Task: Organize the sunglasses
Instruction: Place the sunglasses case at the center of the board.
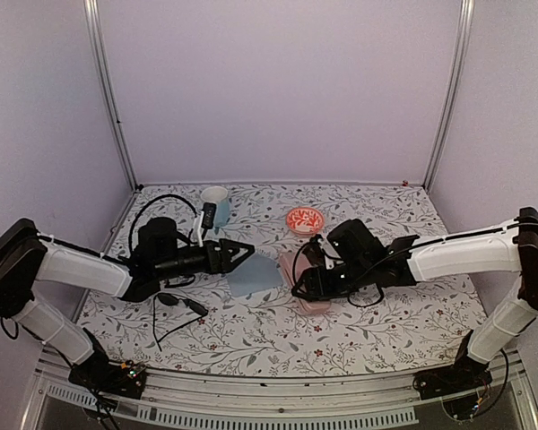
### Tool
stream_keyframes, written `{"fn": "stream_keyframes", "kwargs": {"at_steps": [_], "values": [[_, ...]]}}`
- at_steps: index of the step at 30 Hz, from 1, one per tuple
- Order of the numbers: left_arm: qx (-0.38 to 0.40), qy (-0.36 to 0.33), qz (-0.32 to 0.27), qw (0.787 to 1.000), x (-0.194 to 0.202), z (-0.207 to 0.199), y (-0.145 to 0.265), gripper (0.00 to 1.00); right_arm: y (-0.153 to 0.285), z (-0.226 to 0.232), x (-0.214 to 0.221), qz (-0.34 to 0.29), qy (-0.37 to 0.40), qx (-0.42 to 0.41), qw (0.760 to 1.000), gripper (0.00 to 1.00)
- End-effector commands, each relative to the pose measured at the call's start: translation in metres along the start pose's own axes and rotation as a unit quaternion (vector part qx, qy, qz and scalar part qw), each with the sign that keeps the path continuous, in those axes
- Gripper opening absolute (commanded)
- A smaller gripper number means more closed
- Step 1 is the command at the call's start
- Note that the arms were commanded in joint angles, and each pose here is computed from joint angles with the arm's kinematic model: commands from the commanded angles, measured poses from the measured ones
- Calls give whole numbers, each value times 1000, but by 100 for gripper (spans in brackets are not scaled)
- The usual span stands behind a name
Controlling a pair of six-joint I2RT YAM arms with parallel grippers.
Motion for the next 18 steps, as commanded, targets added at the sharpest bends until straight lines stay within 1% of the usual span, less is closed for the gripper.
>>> {"fn": "stream_keyframes", "kwargs": {"at_steps": [1, 4, 7, 9, 13, 18], "values": [[-65, -17, 1, 998, 10, 6, 1, 92, -11, -10, 29, 31, -66, 83, 994, 43], [-77, -30, 9, 997, 16, 1, -2, 92, -20, -14, 40, 48, -85, 110, 989, 45], [-86, -41, 13, 995, 22, -2, -4, 92, -29, -20, 47, 66, -95, 142, 983, 49], [-91, -47, 15, 995, 26, -4, -5, 92, -34, -22, 51, 75, -97, 159, 980, 54], [-105, -55, 22, 993, 33, -3, -4, 93, -43, -24, 58, 90, -99, 177, 975, 71], [-112, -58, 26, 992, 39, -3, 0, 93, -47, -17, 64, 99, -100, 175, 974, 87]]}}
Point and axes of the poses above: each gripper's point midway between its finger pads, its own y axis back along the fingers, its own z axis along the line the jaws close on, x = y × z, the point moved 6 cm from there along y, back along the fingers, and after that the axes turned 13 degrees about y, right-handed, at the moved point
